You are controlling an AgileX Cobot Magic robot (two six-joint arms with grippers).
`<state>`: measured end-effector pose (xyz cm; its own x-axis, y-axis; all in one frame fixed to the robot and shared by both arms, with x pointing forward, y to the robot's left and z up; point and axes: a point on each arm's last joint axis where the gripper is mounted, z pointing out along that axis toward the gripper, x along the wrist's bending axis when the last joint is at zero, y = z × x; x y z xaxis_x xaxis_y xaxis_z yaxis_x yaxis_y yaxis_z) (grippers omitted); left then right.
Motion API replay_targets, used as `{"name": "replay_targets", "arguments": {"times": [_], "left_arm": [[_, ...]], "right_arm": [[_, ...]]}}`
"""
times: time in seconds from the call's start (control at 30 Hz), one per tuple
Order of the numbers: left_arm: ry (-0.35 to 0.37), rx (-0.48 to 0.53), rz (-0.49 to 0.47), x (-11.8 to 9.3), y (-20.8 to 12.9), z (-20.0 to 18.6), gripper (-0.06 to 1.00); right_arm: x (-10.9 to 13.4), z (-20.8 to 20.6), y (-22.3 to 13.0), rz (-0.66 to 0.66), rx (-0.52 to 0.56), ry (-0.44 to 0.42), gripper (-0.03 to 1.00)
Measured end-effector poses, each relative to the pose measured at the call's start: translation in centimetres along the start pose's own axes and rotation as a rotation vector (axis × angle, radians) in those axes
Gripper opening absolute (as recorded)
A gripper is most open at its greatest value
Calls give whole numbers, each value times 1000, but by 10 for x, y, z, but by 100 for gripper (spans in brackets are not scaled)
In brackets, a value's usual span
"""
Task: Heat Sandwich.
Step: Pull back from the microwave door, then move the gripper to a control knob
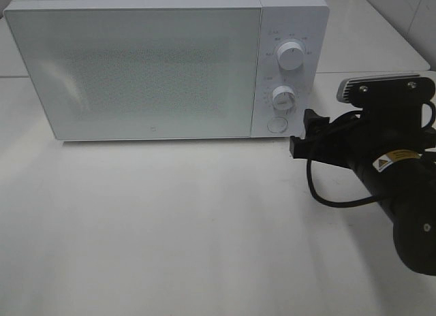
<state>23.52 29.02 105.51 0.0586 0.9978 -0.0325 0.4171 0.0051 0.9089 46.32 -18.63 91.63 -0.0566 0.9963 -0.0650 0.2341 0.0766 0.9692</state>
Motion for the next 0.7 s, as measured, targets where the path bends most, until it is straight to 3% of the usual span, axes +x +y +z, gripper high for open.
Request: {"name": "replay_targets", "arguments": {"times": [0.17, 0.7], "left_arm": [[0, 0, 0, 0, 0, 0, 99], [0, 0, 0, 0, 0, 0, 99]], "right_arm": [[15, 9, -5, -10, 10, 19, 77], [24, 37, 4, 30, -31, -14, 77]]}}
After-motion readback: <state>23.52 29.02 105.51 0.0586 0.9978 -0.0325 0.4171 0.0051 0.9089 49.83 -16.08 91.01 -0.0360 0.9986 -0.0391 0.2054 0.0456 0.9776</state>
